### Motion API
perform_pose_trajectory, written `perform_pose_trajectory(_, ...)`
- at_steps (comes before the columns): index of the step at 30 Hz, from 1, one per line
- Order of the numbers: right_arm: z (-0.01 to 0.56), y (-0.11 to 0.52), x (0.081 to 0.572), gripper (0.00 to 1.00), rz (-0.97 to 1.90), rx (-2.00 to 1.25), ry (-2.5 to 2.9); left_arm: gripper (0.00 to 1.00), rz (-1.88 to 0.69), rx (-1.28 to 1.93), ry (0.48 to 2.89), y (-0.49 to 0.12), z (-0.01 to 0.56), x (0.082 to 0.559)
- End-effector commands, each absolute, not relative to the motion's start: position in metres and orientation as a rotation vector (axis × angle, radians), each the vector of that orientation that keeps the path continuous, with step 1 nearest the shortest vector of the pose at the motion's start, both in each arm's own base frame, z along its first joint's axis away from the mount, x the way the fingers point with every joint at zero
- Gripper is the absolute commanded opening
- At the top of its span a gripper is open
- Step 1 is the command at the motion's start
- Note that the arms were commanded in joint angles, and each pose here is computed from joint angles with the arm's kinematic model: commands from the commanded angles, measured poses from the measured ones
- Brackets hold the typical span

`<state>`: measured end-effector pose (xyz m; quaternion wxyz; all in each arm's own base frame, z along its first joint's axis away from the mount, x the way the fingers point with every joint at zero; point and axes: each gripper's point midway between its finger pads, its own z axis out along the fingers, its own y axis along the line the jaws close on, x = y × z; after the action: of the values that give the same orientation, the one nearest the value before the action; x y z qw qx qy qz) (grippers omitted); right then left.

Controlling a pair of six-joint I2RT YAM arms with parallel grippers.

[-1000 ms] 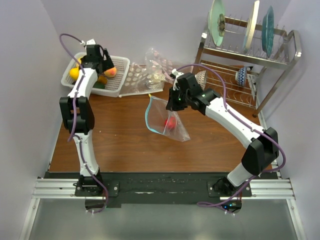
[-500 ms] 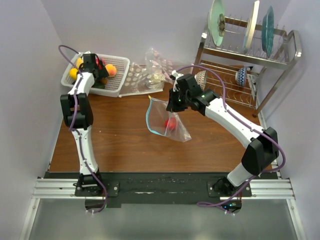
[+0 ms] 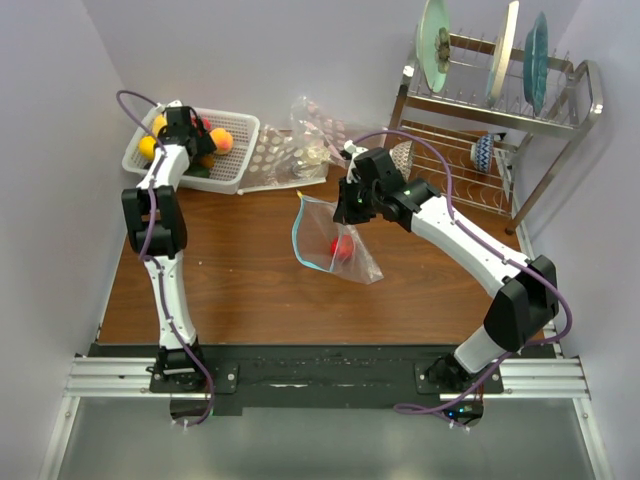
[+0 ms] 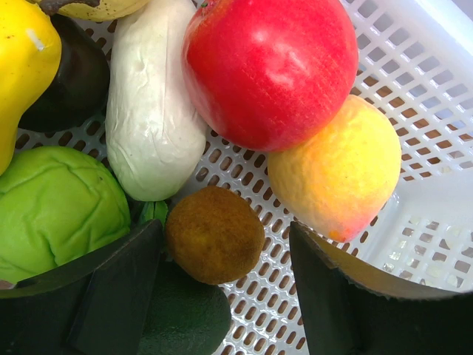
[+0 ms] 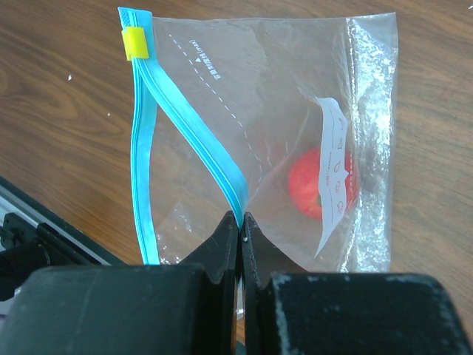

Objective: Place the food in the zip-top bag and seal the zipper
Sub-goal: Pick up the fake fruit from the bin.

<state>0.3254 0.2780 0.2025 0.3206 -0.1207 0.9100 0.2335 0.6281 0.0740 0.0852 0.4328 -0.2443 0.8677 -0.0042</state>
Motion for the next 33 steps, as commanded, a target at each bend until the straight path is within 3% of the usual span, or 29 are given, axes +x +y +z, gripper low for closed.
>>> perform_pose_trajectory(1,0.224,0.276,0.322,0.0,0.638,-0.326,2.337,0.73,-0.027,-0.603,2.087,0.082,0.106,0.642)
perform_pose_trajectory(12,0.229,0.275,0.321,0.0,0.644,-0.32,2.324,0.69,0.022,-0.581,2.101,0.075,0.104,0.636)
perform_pose_trajectory(25,0.232,0.272,0.322,0.0,0.628,-0.313,2.313,0.45,0.045,-0.523,2.112,0.062,0.106,0.635)
perform_pose_trajectory(33,0.23,0.272,0.324,0.0,0.623,-0.311,2.319,0.41,-0.097,-0.466,1.989,0.038,0.185,0.638)
